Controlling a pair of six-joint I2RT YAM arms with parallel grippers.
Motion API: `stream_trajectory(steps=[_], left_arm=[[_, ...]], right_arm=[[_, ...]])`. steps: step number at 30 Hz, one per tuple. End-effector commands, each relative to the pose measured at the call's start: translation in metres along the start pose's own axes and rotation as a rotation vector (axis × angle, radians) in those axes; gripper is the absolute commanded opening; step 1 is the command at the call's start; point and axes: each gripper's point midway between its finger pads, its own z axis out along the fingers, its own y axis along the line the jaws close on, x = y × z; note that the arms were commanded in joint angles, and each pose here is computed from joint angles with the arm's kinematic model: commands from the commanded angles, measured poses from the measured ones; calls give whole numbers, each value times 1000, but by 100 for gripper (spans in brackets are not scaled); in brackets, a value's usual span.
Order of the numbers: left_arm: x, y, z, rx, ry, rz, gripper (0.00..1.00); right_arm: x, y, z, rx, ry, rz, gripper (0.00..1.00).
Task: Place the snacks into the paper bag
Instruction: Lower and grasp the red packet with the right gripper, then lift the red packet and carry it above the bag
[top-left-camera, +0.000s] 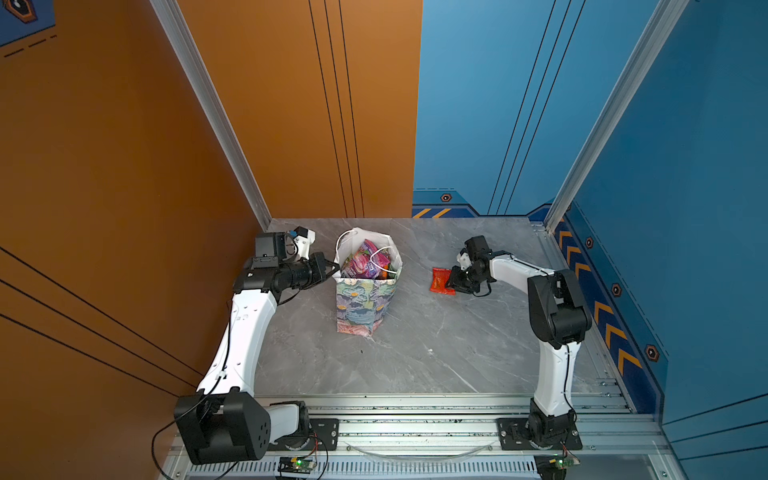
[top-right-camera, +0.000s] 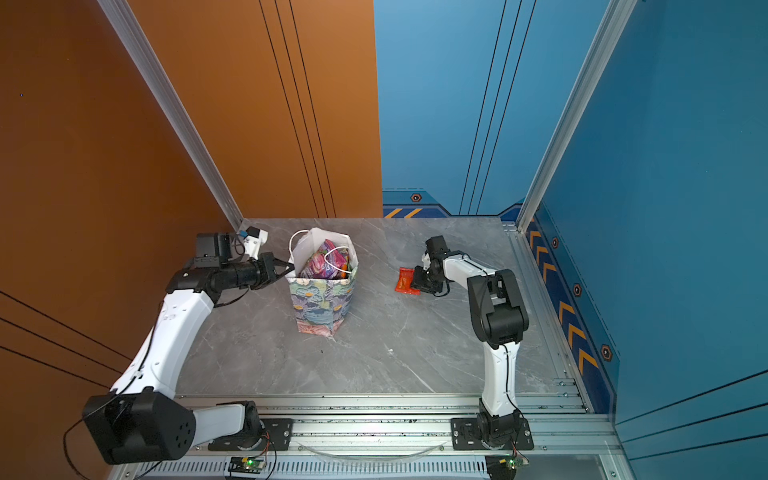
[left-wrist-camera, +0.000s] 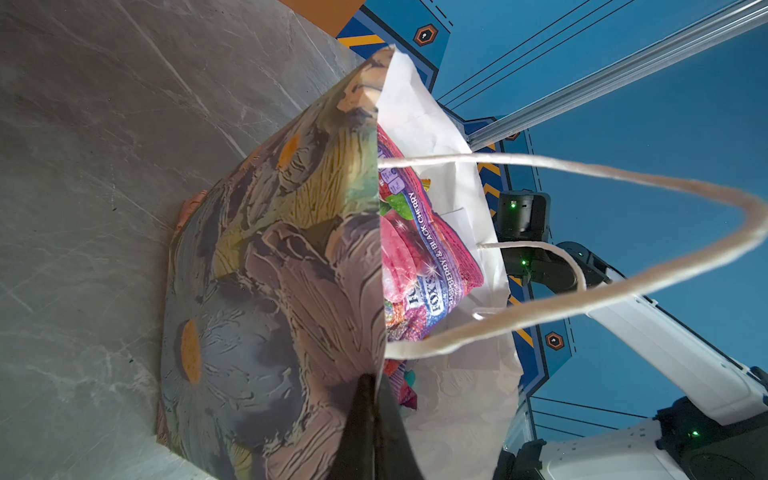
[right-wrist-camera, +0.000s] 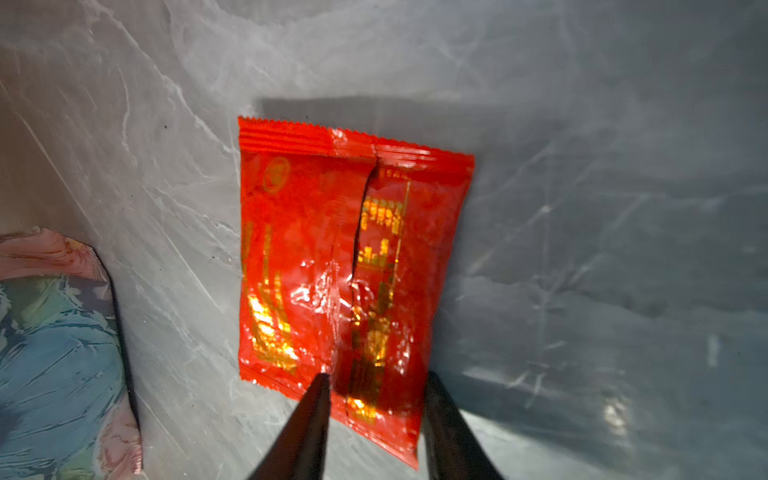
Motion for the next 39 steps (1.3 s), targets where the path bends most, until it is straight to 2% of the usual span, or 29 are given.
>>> stream_trajectory(steps=[1, 5, 8, 10, 22, 33, 39], left_arm=[[-3, -1, -1, 14, -3, -2, 0], [-3, -3, -3, 14, -8, 3, 0], [-2, -2, -2, 13, -5, -1, 0], [-2, -2, -2, 14, -5, 0, 0], [-1, -2, -2, 14, -4, 1, 0], [-1, -2, -1, 14, -2, -1, 0], [-1, -1, -1, 15, -2, 0, 0]], right_arm=[[6, 1, 10, 24, 12, -6, 26], [4, 12, 2, 11, -19, -20, 17], [2, 20, -5, -1, -41, -24, 4], [1, 24, -9, -13, -55, -23, 0], [-5, 61, -57, -82, -158, -56, 0], [-5, 117, -128, -135, -290, -154, 0], [-11, 158, -180, -200, -391, -216, 0]])
